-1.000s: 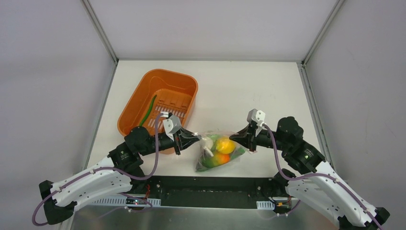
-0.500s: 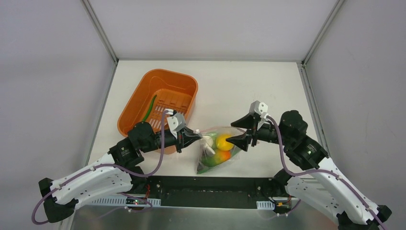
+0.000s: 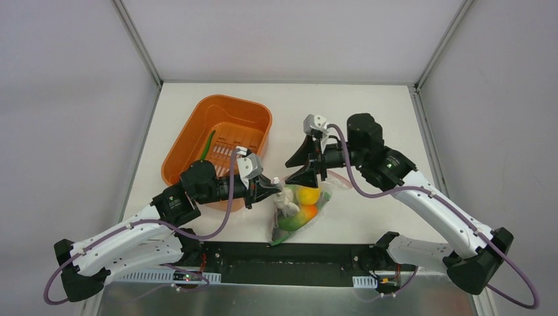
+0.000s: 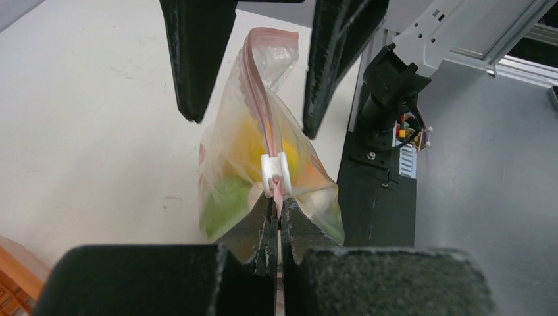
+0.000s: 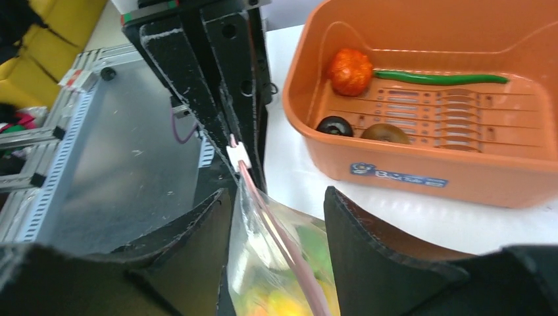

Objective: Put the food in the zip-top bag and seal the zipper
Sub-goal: Zip the zipper food storage bag at the center of the board.

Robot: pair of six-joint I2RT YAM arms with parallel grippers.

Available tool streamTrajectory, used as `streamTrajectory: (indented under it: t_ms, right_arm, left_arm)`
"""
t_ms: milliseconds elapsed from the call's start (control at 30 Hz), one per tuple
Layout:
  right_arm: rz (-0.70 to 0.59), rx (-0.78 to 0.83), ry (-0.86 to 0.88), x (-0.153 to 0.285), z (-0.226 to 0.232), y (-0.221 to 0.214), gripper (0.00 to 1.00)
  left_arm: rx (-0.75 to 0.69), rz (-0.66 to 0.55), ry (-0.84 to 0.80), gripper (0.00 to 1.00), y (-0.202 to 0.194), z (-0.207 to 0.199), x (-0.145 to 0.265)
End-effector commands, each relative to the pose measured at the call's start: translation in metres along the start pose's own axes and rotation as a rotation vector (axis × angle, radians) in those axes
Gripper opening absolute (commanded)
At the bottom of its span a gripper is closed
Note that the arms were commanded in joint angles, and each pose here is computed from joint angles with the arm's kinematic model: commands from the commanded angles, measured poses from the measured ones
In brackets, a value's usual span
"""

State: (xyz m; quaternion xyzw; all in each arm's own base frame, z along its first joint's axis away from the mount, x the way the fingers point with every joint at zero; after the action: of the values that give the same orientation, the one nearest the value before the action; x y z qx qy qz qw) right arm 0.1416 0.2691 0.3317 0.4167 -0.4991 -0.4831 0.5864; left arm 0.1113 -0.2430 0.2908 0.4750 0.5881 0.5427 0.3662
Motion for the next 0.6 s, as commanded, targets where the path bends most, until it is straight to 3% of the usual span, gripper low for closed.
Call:
streamTrajectory:
  t_ms: [0,267,567]
  right_arm:
    - [-0.065,0.119,0.163,-0.005,0.024,0.024,0.57]
    - [-0.061,0.15,0.247,-0.01,0.034,0.024,0.56]
    - [-0.048,0.139,0.243,-0.019,0.026,0.019,0.39]
  left_arm:
    - [-0.055,-0.112,-0.06,0.0,0.041,-0.01,0.001]
    - [-0.057,-0.102,-0.071,0.0,0.043,-0.011,-0.002]
    - [-0.054,-0.087,-0.081,0.0,0.041,-0.012,-0.004]
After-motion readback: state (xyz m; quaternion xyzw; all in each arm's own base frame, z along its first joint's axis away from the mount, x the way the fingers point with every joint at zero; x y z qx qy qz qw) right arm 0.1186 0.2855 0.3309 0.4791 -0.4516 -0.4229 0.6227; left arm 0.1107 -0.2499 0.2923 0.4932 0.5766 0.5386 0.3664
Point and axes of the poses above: each gripper's point midway between its finger pads, its own x axis back along the fingers, its own z axis along the line the jaws close on, y = z × x, the point moved 4 cm from there along x, back along the fingers, and after that the axes turned 2 degrees about x, right-handed, at the moved point
